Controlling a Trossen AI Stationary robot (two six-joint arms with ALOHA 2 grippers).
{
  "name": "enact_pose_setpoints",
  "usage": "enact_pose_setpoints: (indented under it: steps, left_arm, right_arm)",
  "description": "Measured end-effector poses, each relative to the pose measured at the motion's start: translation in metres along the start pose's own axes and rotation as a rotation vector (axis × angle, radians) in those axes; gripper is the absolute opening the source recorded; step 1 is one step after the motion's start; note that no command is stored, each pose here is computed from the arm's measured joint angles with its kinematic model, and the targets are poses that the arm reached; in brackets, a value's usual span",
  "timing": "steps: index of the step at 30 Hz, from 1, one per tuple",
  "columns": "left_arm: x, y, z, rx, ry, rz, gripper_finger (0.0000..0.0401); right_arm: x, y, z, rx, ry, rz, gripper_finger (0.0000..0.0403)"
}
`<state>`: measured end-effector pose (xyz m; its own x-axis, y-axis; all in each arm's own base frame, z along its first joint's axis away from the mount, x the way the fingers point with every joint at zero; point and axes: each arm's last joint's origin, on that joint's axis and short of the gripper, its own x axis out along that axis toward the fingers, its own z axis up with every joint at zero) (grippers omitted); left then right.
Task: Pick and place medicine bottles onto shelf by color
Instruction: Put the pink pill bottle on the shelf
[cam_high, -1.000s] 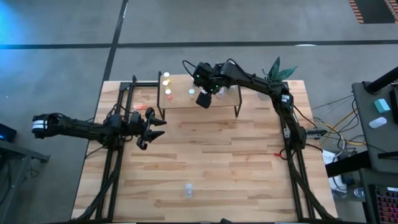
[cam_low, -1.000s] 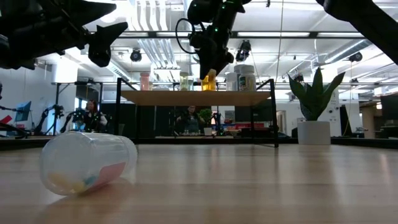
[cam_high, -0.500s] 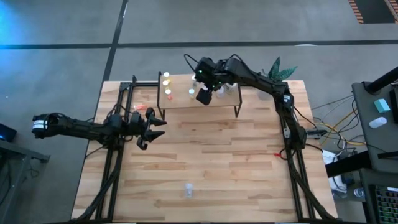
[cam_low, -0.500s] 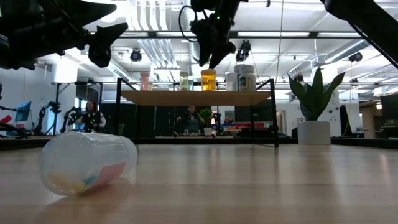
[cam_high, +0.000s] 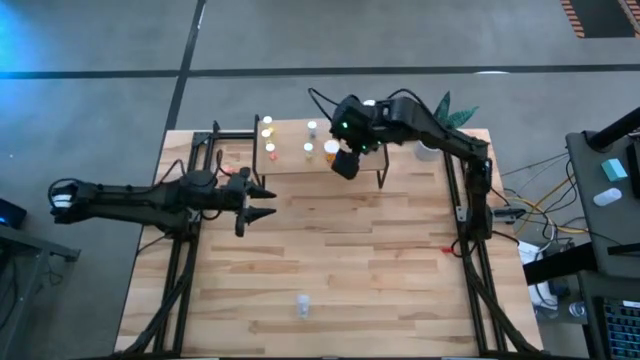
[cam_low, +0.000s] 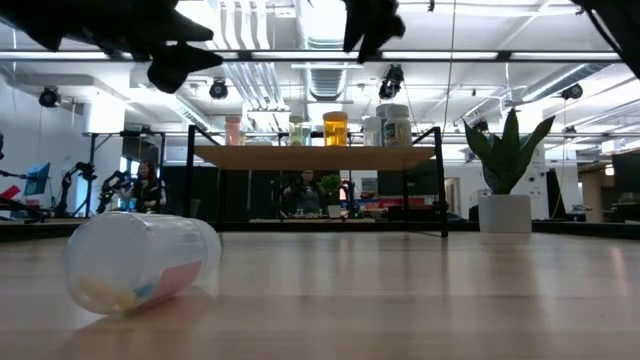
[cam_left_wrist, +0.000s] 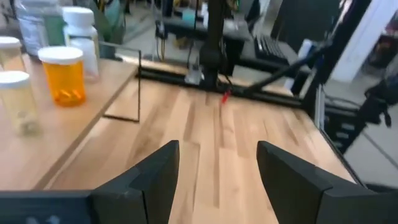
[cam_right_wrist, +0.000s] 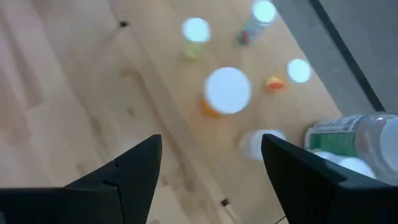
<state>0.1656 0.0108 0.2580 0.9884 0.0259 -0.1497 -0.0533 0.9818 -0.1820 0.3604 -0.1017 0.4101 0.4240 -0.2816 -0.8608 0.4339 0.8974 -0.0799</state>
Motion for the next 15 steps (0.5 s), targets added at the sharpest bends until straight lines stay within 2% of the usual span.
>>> enact_pose_setpoints:
  steps: [2,6,8,10,15]
  left_arm:
    - [-0.002,-0.003,0.003,0.001,0.045,-0.007,0.0199]
    - [-0.008,-0.006,-0.001,-0.003,0.155,-0.008,0.0199]
    - [-0.013,-0.005,-0.005,-0.035,0.239,0.030,0.0198]
    - [-0.022,-0.003,-0.005,-0.072,0.350,0.126,0.0198]
    - [-0.048,0.002,0.002,-0.151,0.622,0.467,0.0198]
  right_arm:
    - [-0.011,0.016,-0.005,-0.027,-0.019,-0.003,0.0265]
    - [-0.029,0.056,-0.020,-0.111,-0.035,-0.097,0.0265]
    - [-0.035,0.076,-0.029,-0.150,-0.029,-0.117,0.0265]
    - [-0.040,0.096,-0.038,-0.179,-0.038,-0.101,0.0265]
    - [-0.051,0.136,-0.057,-0.247,-0.048,-0.041,0.0265]
